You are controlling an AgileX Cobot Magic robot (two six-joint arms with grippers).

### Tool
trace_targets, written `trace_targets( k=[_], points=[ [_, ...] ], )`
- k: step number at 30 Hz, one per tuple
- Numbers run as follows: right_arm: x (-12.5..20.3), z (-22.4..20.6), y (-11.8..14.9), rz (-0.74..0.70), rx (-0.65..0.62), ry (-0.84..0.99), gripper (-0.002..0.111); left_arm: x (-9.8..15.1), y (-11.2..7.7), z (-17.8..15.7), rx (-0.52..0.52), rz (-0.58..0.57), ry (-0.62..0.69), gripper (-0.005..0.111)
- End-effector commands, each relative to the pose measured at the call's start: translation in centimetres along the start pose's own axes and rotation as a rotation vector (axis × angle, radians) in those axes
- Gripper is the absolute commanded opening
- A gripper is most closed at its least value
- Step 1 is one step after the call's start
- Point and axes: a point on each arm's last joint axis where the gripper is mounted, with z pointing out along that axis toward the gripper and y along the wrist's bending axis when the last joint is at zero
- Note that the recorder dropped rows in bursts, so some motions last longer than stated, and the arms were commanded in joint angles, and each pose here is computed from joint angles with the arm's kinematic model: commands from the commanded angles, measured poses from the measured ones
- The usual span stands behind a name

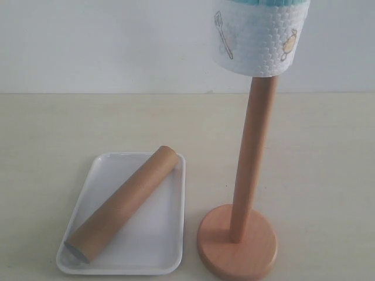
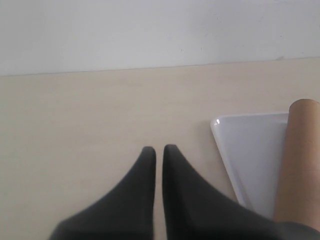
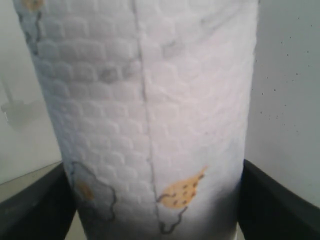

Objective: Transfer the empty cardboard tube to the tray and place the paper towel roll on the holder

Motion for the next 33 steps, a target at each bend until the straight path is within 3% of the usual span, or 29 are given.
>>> trace_targets(
  k=[1, 9, 23, 33],
  points=[
    [-0.5, -0.1, 0.2, -0.001, -0.006, -0.03, 0.0, 0.1, 0.0, 0.0, 0.001, -0.017, 0.003, 0.005],
    [-0.2, -0.1, 0.3, -0.03, -0.026, -0.017, 0.0, 0.1, 0.0, 0.0, 0.001, -0.017, 0.003, 0.005],
    [6.4, 0.0, -0.8, 0.024, 0.046, 0.102, 0.0, 0.1, 0.0, 0.0, 0.001, -0.017, 0.003, 0.005],
    [1.1, -0.6, 0.0, -0.051, 0.057, -0.02, 0.0, 0.1, 0.0, 0.0, 0.001, -0.017, 0.003, 0.005]
  ],
)
